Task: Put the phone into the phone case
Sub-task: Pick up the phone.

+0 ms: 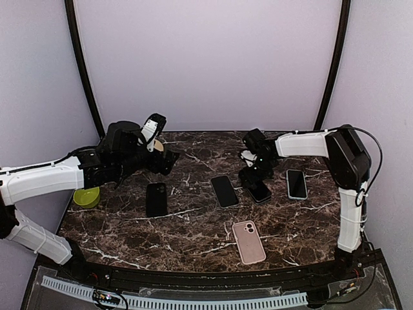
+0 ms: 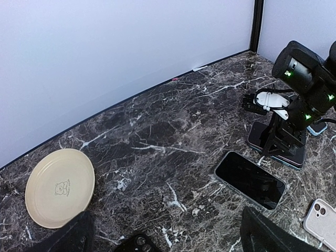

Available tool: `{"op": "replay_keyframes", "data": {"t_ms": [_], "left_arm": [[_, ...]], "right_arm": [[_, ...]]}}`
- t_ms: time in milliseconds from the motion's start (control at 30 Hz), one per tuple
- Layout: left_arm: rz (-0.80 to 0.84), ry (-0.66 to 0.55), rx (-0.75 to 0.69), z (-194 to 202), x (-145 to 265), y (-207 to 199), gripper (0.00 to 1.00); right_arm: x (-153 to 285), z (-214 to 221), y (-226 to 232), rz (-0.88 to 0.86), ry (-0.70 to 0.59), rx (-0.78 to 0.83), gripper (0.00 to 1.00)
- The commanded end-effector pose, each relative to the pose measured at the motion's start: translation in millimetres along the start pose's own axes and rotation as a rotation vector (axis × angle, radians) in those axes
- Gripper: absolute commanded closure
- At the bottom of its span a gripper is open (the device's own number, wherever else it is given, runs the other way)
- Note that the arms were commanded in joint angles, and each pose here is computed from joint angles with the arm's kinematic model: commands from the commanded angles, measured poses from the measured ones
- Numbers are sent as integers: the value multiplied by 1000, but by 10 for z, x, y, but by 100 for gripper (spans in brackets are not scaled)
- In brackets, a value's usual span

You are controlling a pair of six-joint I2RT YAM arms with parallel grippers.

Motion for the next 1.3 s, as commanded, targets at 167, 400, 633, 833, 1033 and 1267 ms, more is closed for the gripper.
{"op": "replay_keyframes", "data": {"t_ms": [167,400,633,833,1033,1267], "left_arm": [[12,12,-11,54,-25,6,1],[10,17,-13,65,-38,5,1],[13,18,-13,66,-39,2,1],[13,18,-13,66,-37,1,1],[13,17,-12,65,-34,3,1],[15,15,-12,60,-31,5,1]], "right_arm": [[185,-83,-8,3,-47,-9,20],[193,-68,-4,1,-45,-10,19],[203,-50,8,-20,-39,-10,16],[204,-29,8,-19,-46,-14,33],[193,-15,0,-5,-36,-13,43],[376,-33,-25,21,-81,-33,54]]}}
Point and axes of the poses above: each gripper's point midway between its finger pads, its own x axis back along the fingers, its own y axis along the line the jaws close on, z = x × y, the point moved 10 cm from there along x, back along the fingers, and after that the axes turned 10 degrees about x, right-handed, at the moved point
